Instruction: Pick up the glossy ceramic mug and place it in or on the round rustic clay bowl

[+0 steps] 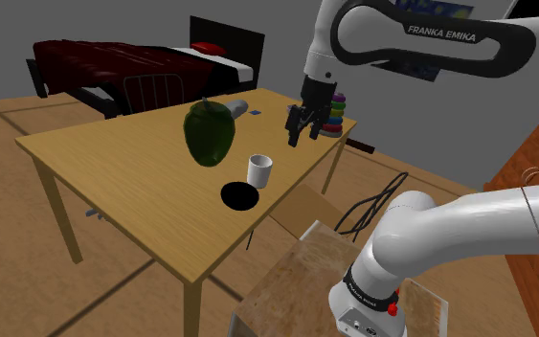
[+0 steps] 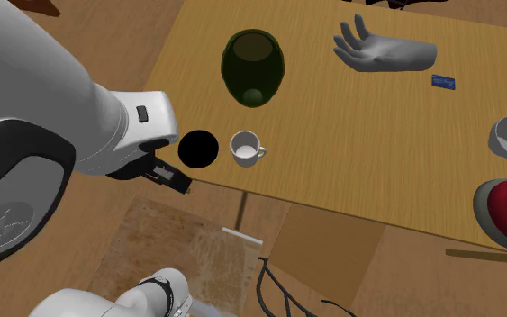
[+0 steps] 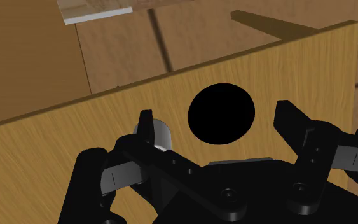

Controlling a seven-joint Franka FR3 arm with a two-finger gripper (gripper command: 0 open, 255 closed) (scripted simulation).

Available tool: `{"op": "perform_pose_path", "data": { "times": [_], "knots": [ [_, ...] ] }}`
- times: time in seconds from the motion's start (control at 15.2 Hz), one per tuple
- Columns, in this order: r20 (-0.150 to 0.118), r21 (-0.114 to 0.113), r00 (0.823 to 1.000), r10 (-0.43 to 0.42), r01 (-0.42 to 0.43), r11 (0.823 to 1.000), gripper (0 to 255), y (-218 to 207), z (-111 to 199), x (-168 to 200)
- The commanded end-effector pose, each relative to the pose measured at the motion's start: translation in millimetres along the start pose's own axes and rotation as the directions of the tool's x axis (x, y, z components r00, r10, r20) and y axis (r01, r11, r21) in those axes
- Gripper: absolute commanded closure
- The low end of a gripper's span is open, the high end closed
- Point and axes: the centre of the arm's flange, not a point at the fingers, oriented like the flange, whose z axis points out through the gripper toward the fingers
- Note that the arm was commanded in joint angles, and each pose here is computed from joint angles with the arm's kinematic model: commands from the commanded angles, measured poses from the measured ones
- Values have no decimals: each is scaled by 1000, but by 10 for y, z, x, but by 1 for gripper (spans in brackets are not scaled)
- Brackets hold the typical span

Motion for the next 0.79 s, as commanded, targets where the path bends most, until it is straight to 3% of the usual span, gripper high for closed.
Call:
{"op": "perform_pose_path", "data": {
  "times": [0.0, 0.73],
  "knots": [
    [0, 0, 1000, 0, 0, 1000, 0, 0, 0, 0],
    [34, -35, 999, 14, -13, 999, 0, 113, 924, 1163]
  ]
}}
